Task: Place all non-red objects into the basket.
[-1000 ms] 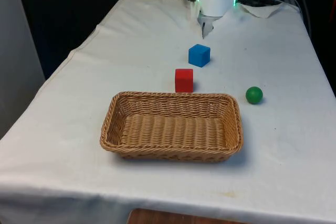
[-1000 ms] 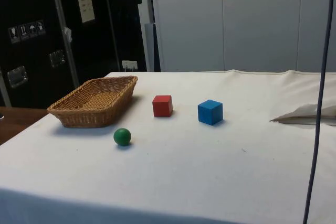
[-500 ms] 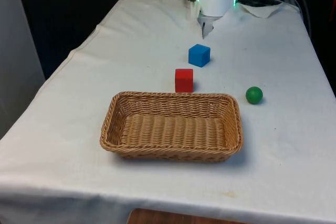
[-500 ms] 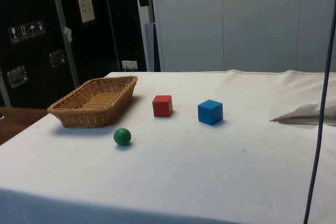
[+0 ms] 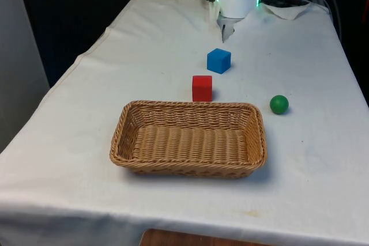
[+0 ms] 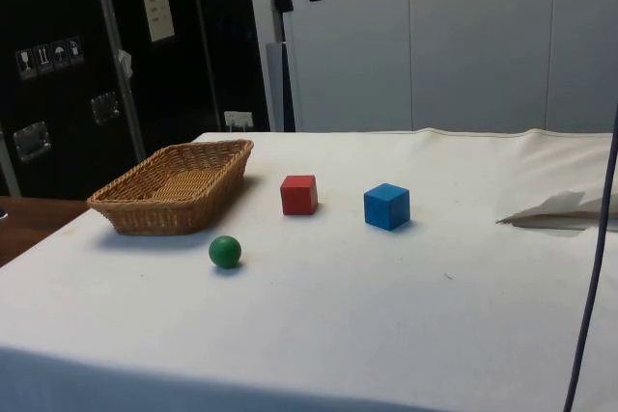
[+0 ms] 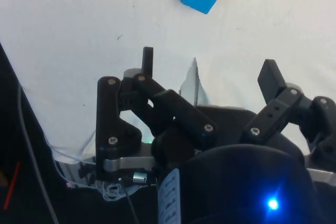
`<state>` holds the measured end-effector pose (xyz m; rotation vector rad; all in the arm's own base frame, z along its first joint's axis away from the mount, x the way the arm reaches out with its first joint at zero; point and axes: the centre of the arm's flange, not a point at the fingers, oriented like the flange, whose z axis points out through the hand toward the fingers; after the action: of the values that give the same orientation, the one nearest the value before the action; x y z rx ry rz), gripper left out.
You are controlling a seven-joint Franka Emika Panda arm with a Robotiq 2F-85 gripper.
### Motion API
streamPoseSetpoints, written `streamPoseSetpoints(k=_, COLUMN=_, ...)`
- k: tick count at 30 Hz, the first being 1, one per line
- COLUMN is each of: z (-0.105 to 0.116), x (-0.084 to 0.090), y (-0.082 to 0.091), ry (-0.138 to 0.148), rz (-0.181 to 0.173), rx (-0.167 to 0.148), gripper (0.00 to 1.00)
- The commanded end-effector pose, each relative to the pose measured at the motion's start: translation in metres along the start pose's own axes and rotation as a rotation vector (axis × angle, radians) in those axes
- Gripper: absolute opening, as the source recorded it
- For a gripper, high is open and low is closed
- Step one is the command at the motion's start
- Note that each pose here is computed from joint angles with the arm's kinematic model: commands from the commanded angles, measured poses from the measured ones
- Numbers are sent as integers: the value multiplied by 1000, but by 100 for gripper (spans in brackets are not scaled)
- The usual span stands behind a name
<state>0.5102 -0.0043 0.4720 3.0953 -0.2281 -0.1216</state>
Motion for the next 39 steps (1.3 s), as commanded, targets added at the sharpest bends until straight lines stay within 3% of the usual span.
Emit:
streamPoseSetpoints(k=1, z=1, x=-4, y=1, ry=17, rz=7, rx=0, gripper=100)
streamPoseSetpoints(k=4, z=4, x=-11, y=2, ry=20, rz=7, rx=6, gripper=100)
streamPoseSetpoints(k=5, z=5, x=-8, y=1, ry=2, rz=3, rx=9, gripper=100)
streamPoseSetpoints(k=6, z=6, x=-13, y=2, ry=21, rz=7, rx=9, gripper=100)
streamPoseSetpoints(k=12, z=16, x=-26, y=6, ry=31, rz=12, rx=26, gripper=100)
streamPoseSetpoints(k=13, z=17, x=-25, y=4, ry=17, rz=7, rx=29, gripper=100)
streamPoseSetpoints(k=14, z=16, x=-28, y=8, ry=32, rz=11, rx=27, gripper=100)
streamPoseSetpoints(k=16, z=18, x=-30, y=15, ry=33, rz=10, rx=30, gripper=100)
streamPoseSetpoints(k=22, z=21, x=-31, y=24, ry=21, rz=5, rx=37, gripper=100)
streamPoseSetpoints(k=23, z=22, x=-35, y=27, ry=31, rz=5, rx=37, gripper=100)
streamPoseSetpoints(k=29, z=35, x=-46, y=37, ry=33, rz=13, rx=28, gripper=100)
streamPoseSetpoints(k=30, z=35, x=-46, y=35, ry=19, rz=9, rx=33, gripper=100)
streamPoseSetpoints(k=31, z=39, x=-49, y=38, ry=38, rz=16, rx=24, gripper=100)
streamPoseSetpoints(k=37, z=53, x=-57, y=42, ry=45, rz=35, rx=4, gripper=100)
streamPoseSetpoints(k=39, z=52, x=-55, y=41, ry=31, rz=28, rx=11, gripper=100)
